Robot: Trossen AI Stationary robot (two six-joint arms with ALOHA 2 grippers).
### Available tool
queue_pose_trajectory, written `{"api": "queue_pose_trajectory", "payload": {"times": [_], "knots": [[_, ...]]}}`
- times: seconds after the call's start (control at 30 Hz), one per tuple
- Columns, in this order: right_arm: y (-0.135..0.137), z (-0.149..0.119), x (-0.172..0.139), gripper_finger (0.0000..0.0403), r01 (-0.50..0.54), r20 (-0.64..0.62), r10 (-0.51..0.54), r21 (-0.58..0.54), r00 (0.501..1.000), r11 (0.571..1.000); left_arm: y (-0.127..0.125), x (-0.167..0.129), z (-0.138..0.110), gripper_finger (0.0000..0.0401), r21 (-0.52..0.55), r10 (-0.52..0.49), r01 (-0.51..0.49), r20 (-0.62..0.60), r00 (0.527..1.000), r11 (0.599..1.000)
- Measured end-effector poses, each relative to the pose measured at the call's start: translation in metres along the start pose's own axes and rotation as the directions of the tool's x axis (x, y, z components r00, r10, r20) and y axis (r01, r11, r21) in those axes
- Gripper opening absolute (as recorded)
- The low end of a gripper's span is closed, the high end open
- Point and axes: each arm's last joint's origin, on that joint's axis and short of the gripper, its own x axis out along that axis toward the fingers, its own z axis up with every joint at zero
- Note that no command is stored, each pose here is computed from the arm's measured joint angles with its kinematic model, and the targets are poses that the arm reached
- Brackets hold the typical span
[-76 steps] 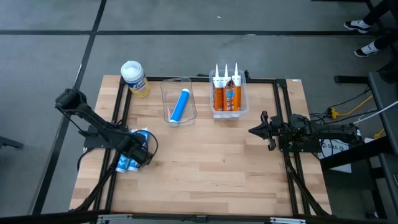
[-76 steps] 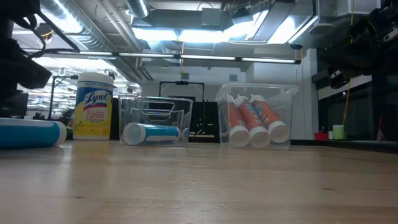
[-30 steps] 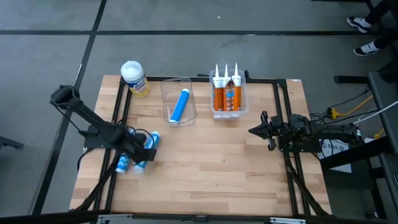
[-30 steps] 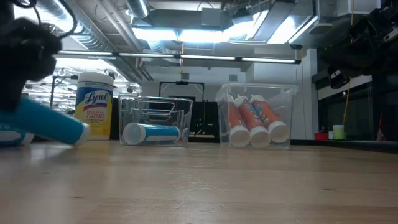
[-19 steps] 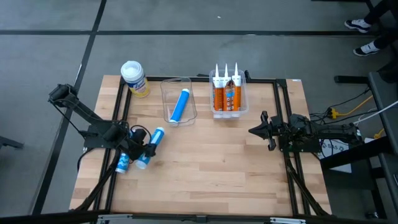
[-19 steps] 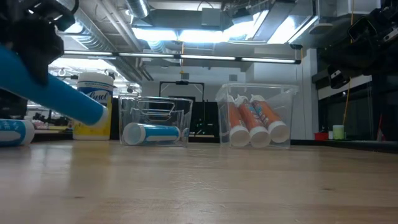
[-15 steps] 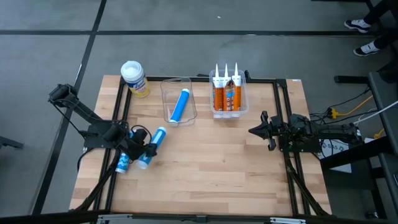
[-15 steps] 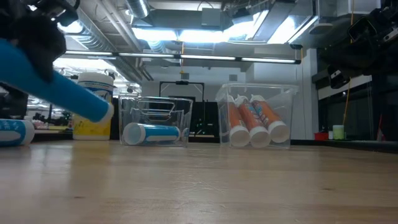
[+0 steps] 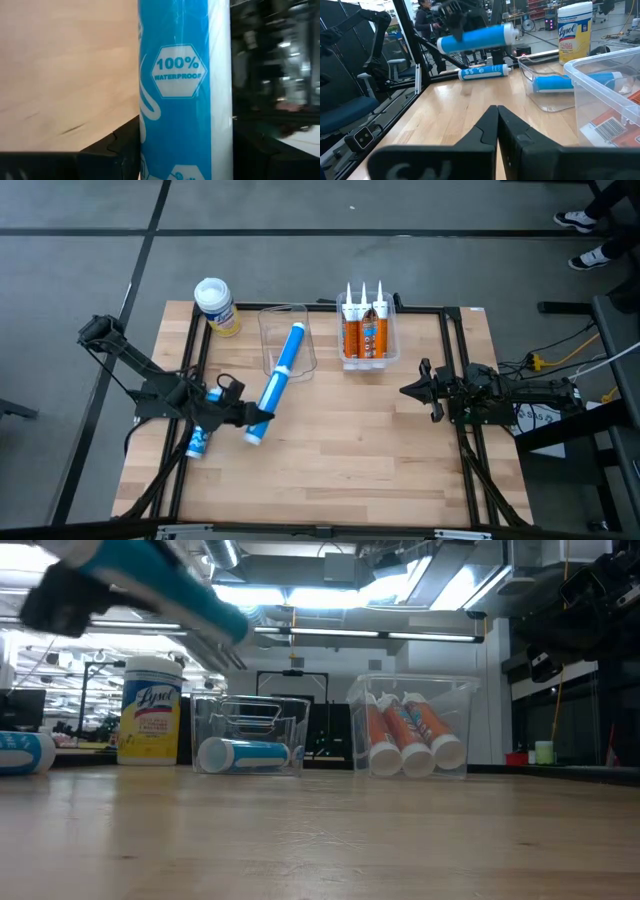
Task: Pick & place silicon tubes, Sealant and Lysol wipes
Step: Put the right blue sealant into the left transparent bin
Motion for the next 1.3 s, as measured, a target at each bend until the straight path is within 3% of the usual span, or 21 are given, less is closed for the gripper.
{"api": "queue_pose_trajectory", "payload": {"times": [0.23, 0.43, 0.6, 0.87, 1.1, 1.3], "knots": [[0.0, 0.0, 0.0, 0.0012, 0.0, 0.0, 0.0, 0.001, 1.0, 1.0, -0.025, 0.005, 0.013, 0.0214, 0.059, -0.207, 0.202, 0.088, 0.974, 0.978], [0.0, 0.0, 0.0, 0.0012, 0.0, 0.0, 0.0, 0.001, 1.0, 1.0, -0.048, 0.005, 0.031, 0.0214, 0.153, -0.398, 0.378, 0.136, 0.907, 0.913], [0.0, 0.0, 0.0, 0.0012, 0.0, 0.0, 0.0, 0.0, 1.0, 1.0, -0.066, 0.003, 0.045, 0.0214, 0.272, -0.486, 0.442, 0.119, 0.866, 0.855], [0.0, 0.0, 0.0, 0.0012, 0.0, 0.0, 0.0, 0.001, 1.0, 1.0, -0.109, -0.012, 0.068, 0.0214, 0.537, -0.613, 0.489, 0.067, 0.787, 0.687], [0.0, 0.0, 0.0, 0.0012, 0.0, 0.0, 0.0, 0.0, 1.0, 1.0, -0.135, -0.027, 0.082, 0.0214, 0.641, -0.694, 0.52, 0.028, 0.72, 0.565], [0.0, 0.0, 0.0, 0.0012, 0.0, 0.0, 0.0, 0.001, 1.0, 1.0, -0.153, -0.039, 0.088, 0.0214, 0.725, -0.748, 0.532, -0.035, 0.662, 0.438]]}}
